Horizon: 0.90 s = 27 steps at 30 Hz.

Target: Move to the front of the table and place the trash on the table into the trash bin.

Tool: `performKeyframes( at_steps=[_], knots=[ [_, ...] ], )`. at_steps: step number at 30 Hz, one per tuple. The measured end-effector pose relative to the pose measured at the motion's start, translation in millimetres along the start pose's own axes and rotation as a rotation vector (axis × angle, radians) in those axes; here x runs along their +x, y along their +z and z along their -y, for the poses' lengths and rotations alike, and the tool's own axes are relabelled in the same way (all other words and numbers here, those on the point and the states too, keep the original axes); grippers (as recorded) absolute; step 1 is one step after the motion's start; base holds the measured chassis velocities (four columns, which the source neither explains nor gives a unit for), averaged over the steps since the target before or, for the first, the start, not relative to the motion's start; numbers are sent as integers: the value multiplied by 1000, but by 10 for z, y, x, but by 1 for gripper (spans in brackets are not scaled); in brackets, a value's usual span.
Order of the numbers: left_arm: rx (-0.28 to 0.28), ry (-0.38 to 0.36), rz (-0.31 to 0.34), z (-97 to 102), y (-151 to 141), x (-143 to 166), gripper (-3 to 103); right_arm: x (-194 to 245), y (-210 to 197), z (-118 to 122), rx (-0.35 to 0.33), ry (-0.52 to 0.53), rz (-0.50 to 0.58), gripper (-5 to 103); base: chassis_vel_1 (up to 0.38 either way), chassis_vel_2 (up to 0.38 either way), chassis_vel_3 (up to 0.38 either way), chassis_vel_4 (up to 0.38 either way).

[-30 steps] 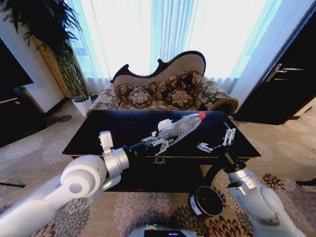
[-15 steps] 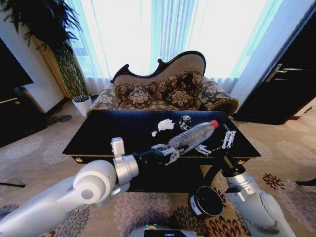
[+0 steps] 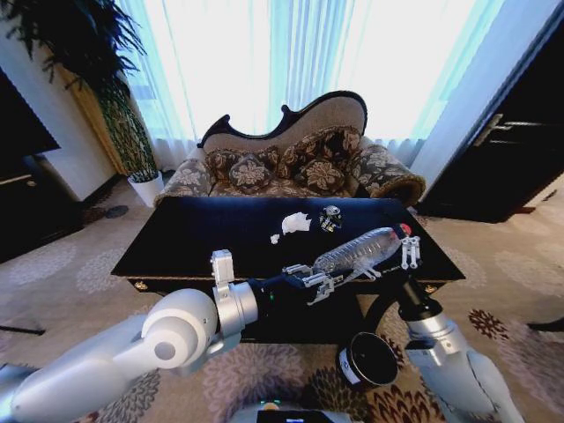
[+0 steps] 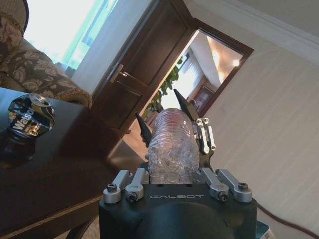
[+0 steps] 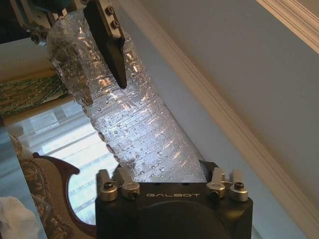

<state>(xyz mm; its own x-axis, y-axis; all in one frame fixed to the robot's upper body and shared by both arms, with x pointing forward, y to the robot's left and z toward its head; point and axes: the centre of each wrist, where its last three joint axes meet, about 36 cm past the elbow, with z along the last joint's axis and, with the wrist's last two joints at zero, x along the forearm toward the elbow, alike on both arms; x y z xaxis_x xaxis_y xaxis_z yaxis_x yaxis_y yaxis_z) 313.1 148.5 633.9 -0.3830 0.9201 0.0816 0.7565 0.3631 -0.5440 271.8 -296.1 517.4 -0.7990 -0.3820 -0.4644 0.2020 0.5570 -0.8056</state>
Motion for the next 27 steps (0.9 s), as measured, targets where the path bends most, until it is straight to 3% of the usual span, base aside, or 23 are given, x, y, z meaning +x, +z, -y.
performKeyframes(
  at_steps=[5,14,18,20,24,27],
  knots=[
    [1,-3,2,-4,-3,7,36,7,0,-16,-10,2,-1,52,0,0,0,0],
    [-8,-4,-10,-10,-19,21,35,4,29,-39,-12,-3,4,40,0,0,0,0],
    [-42,14,-4,-21,-42,38,57,3,50,-49,-12,0,2,39,0,0,0,0],
    [-47,16,-2,-19,-52,40,57,3,57,-52,-12,2,0,37,0,0,0,0],
    [-65,25,6,-22,-96,60,79,5,72,-64,-14,1,-4,27,0,0,0,0],
    [-78,35,14,-26,-129,81,84,13,79,-86,-18,1,-5,27,0,0,0,0]
  ],
)
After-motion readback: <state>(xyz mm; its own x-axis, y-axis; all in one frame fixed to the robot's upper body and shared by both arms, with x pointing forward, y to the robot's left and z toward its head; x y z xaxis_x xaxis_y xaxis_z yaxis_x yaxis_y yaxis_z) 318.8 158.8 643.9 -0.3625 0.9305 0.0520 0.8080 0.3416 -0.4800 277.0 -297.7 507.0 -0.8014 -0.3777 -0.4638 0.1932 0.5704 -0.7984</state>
